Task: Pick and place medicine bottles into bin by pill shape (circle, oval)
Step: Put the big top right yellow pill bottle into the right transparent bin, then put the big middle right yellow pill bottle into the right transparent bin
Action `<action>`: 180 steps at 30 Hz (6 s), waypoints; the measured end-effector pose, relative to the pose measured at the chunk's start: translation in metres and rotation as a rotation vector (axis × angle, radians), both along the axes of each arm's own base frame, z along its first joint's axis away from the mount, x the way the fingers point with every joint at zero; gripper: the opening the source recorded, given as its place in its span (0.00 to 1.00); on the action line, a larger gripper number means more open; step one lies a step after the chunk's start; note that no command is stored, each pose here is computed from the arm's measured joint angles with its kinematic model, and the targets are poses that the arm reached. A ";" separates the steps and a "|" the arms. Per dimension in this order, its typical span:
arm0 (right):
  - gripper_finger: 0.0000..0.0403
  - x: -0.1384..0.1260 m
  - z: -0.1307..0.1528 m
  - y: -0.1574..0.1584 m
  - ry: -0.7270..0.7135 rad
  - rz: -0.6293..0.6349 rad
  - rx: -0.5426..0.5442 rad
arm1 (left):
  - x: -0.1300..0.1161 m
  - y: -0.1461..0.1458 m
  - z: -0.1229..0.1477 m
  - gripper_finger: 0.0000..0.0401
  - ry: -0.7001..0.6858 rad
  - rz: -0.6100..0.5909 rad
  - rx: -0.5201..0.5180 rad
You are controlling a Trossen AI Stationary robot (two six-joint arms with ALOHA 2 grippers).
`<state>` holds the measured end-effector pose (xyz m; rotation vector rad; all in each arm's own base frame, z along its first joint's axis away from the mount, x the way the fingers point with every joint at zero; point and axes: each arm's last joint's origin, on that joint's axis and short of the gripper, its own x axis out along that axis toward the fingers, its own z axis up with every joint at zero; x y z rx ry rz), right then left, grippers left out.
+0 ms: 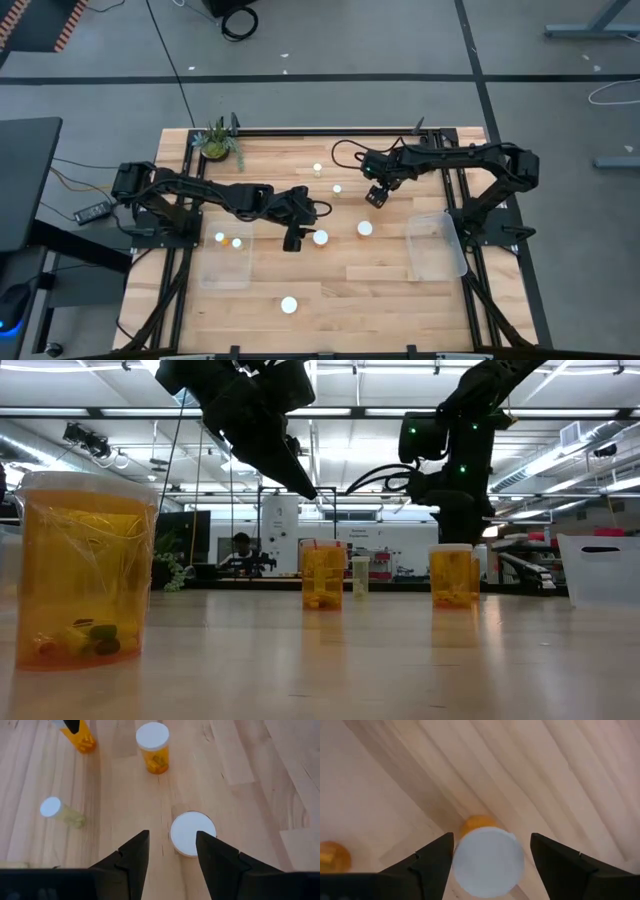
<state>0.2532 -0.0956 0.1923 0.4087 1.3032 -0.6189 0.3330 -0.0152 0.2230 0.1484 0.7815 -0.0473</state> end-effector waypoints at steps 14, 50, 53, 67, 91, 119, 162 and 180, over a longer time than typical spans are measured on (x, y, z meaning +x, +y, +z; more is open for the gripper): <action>0.64 -0.003 -0.001 0.001 0.012 0.001 0.064 | 0.000 0.000 0.000 0.43 0.000 0.001 0.000; 0.57 -0.034 0.043 0.065 -0.008 -0.009 0.178 | 0.000 0.000 0.000 0.43 0.000 0.000 0.000; 0.57 -0.033 0.043 0.074 -0.011 -0.009 0.216 | 0.000 0.000 0.000 0.43 0.000 0.000 0.000; 0.57 -0.038 0.061 0.121 0.067 -0.035 0.297 | 0.000 0.000 0.000 0.43 0.000 0.001 0.000; 0.57 -0.067 0.071 0.147 0.257 -0.068 0.192 | 0.000 0.000 0.000 0.43 0.000 0.000 0.000; 0.57 -0.109 0.015 0.125 0.183 -0.191 0.182 | 0.000 0.000 0.000 0.43 0.000 0.001 0.000; 0.66 -0.087 0.025 0.114 0.125 -0.231 0.189 | 0.000 0.000 0.000 0.43 -0.006 0.000 0.000; 0.66 -0.060 0.082 0.107 -0.122 -0.103 0.060 | 0.001 0.000 0.001 0.43 -0.008 0.001 0.000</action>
